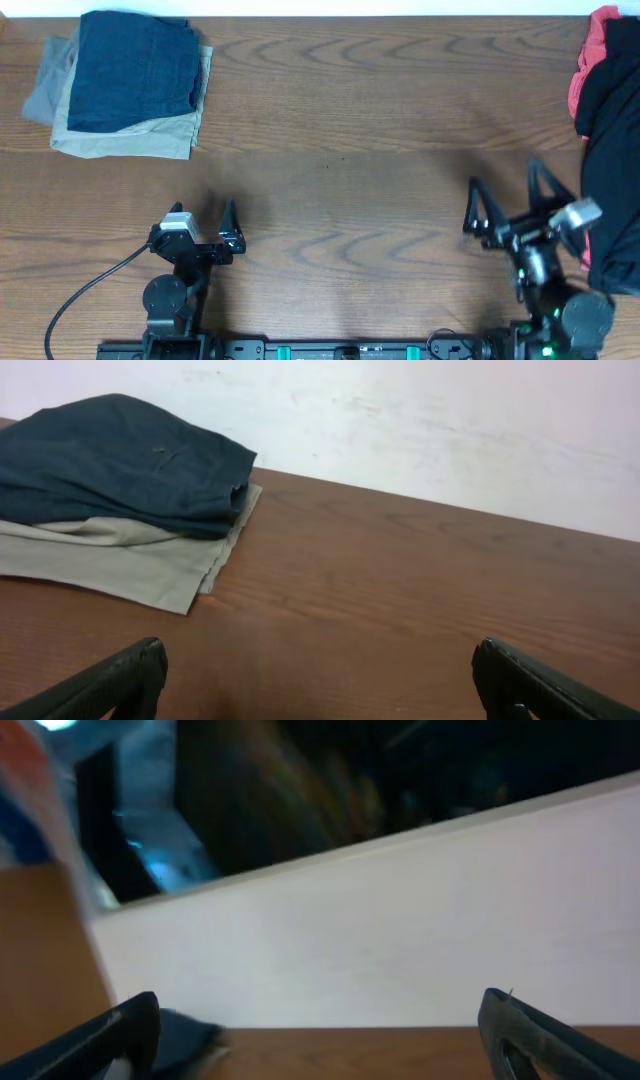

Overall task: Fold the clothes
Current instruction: 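Reach the right gripper to the black polo at the right edge and grasp it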

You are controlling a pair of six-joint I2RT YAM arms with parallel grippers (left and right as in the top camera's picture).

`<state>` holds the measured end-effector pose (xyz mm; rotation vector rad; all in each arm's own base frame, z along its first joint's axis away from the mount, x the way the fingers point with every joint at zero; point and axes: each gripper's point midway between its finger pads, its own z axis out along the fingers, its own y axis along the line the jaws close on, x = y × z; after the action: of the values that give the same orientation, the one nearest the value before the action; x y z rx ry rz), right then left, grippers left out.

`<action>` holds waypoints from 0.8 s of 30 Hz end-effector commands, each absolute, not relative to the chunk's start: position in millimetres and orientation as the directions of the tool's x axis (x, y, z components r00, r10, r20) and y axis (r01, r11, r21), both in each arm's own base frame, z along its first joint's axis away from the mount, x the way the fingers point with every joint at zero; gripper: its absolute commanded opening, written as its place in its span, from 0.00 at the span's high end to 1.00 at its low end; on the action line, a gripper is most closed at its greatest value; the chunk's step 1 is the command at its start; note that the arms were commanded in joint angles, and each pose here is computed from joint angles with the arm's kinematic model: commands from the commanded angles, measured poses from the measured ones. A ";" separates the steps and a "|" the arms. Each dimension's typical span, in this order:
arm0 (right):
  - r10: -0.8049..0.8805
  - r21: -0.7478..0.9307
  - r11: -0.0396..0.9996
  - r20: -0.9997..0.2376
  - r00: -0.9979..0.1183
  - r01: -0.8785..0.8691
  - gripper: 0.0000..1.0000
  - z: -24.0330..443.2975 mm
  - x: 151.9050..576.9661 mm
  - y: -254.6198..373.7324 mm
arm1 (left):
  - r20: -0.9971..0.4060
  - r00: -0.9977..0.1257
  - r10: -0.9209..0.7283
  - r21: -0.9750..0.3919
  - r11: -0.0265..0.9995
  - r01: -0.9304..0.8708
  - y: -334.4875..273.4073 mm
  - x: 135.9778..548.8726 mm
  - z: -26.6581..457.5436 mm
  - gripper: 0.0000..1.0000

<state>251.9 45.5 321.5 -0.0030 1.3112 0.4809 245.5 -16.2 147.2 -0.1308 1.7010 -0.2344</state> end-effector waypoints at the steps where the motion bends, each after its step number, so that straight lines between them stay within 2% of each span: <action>1: 0.200 0.176 0.974 -0.965 0.172 -0.144 0.01 333.2 280.5 16.5 | -0.953 -0.200 -0.227 -0.242 0.969 0.054 -19.6 244.2 130.5 0.02; 5: 0.104 0.104 0.995 -0.994 0.017 -0.006 0.01 331.1 323.4 -2.3 | -0.953 -0.200 -0.227 -0.242 0.969 0.054 -19.6 244.2 130.5 0.02; 9: 0.011 -0.024 0.984 -0.980 -0.197 0.178 0.01 317.6 372.9 -36.5 | -0.953 -0.200 -0.227 -0.242 0.969 0.054 -19.6 244.2 130.5 0.02; 12: -0.041 -0.152 0.951 -0.924 -0.380 0.268 0.01 300.7 411.5 -71.1 | -0.953 -0.200 -0.227 -0.242 0.969 0.054 -19.6 244.2 130.5 0.02; 16: 0.012 -0.215 0.922 -0.815 -0.579 0.322 0.01 265.8 451.8 -118.7 | -0.953 -0.200 -0.227 -0.242 0.969 0.054 -19.6 244.2 130.5 0.02; 19: 0.053 -0.247 0.903 -0.746 -0.664 0.350 0.01 245.4 465.2 -144.7 | -0.953 -0.200 -0.227 -0.242 0.969 0.054 -19.6 244.2 130.5 0.02; 24: 0.103 -0.262 0.867 -0.739 -0.666 0.424 0.01 222.9 479.1 -188.0 | -0.953 -0.200 -0.227 -0.242 0.969 0.054 -19.6 244.2 130.5 0.02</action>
<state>477.5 -159.0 211.1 0.3305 2.3084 -0.4575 245.6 -16.3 146.7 -0.1307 1.7033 -0.2346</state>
